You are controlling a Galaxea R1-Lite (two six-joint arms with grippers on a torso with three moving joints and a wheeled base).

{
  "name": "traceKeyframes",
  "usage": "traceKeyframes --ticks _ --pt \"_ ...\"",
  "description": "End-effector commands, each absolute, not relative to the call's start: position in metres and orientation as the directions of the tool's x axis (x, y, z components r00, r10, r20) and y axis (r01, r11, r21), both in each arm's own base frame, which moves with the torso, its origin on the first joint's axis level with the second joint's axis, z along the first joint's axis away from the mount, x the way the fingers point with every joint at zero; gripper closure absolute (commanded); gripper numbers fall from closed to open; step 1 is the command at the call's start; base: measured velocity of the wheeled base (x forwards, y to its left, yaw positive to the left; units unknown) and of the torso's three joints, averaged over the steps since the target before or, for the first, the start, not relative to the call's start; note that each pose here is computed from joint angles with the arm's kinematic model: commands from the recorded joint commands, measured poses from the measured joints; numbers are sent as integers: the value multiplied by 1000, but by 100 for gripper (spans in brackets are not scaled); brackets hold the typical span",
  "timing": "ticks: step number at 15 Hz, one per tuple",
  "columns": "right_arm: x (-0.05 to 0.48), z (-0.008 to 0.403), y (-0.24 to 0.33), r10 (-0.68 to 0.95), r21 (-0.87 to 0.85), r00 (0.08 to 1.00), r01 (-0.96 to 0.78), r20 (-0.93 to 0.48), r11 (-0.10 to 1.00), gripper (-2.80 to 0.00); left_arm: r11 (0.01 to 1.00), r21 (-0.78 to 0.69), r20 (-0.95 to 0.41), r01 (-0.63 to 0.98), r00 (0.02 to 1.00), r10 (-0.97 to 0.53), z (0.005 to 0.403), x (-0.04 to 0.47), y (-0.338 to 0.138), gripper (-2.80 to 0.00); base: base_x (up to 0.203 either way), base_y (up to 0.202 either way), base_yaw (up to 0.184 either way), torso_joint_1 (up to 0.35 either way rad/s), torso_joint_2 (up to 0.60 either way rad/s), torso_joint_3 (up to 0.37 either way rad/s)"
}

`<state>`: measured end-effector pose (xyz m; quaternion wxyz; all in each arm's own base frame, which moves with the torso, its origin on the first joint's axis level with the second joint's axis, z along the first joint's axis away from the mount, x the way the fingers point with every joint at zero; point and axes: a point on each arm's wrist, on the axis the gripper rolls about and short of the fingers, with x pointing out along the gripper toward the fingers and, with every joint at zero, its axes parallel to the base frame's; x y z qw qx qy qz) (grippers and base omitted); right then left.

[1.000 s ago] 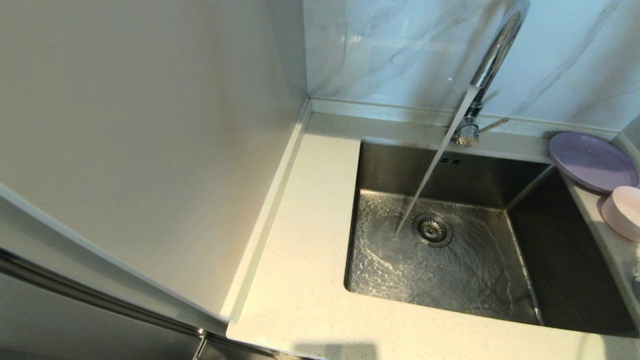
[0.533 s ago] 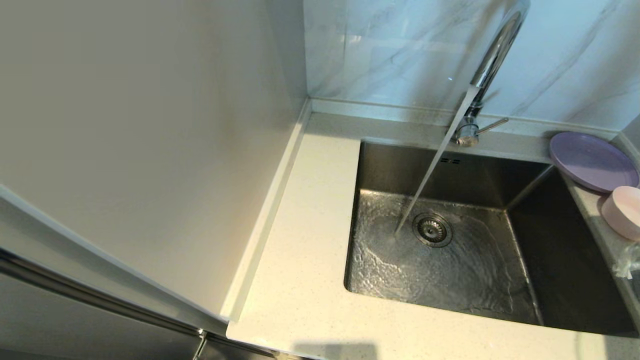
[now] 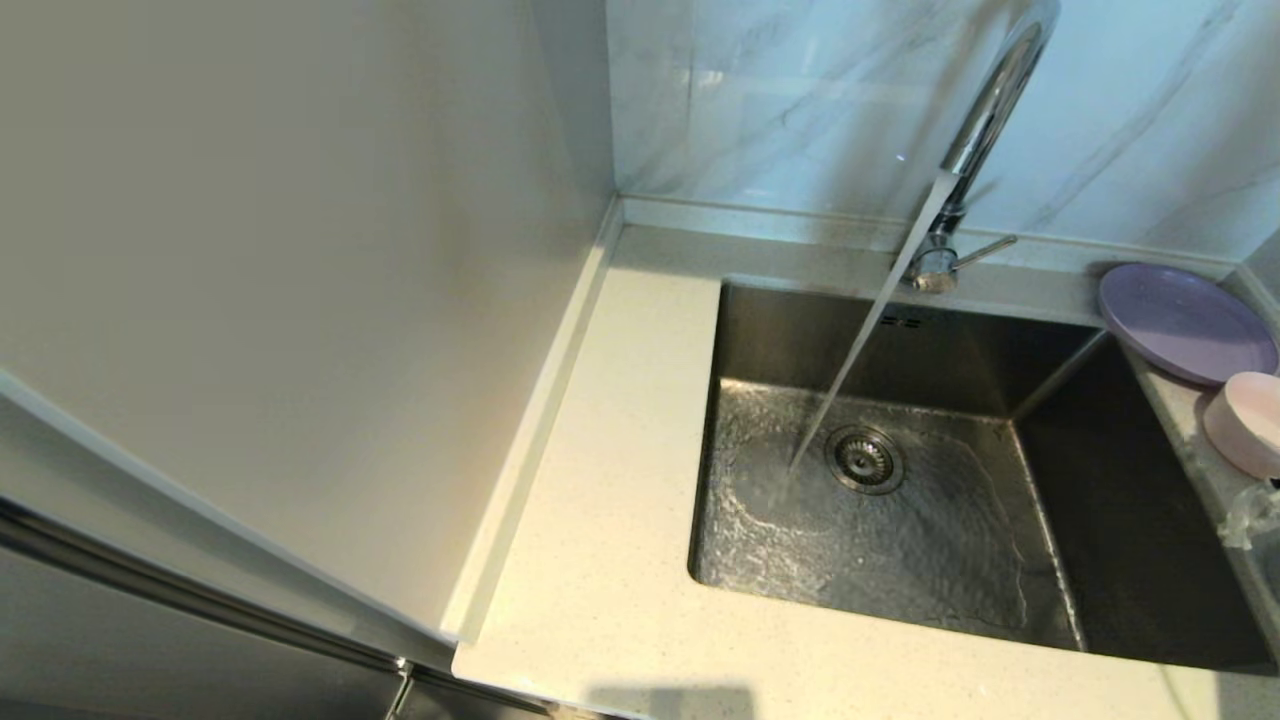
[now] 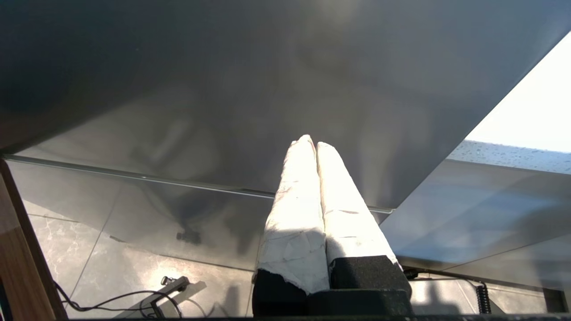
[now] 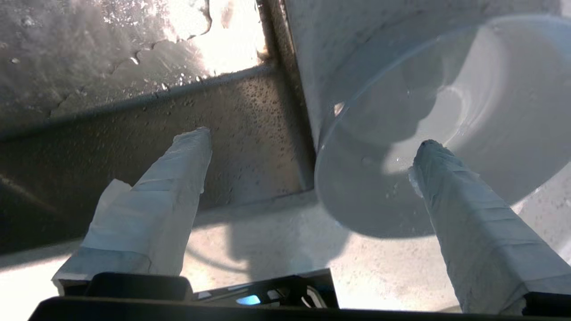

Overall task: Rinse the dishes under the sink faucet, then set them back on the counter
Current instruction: Pick up the bowl

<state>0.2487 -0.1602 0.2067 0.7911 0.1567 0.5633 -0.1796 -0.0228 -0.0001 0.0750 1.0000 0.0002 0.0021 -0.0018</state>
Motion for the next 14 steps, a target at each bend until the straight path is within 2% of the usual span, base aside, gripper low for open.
traceKeyframes --ticks 1,6,7,14 --pt "253 200 -168 -100 48 282 472 -954 880 -280 1000 0 -5 3 1000 -3 75 -23 0 0 0 0 0 0 0 0" --pt "257 198 -170 -99 48 283 470 -954 882 -280 1000 0 -5 3 1000 -3 75 -23 0 0 0 0 0 0 0 0" --pt "257 198 -170 -97 47 280 466 -955 884 0 1000 0 -5 3 1000 -3 75 -23 0 0 0 0 0 0 0 0" --pt "275 185 -184 -89 46 263 466 -961 884 0 1000 0 -5 4 1000 -4 75 -23 0 0 0 0 0 0 0 0"
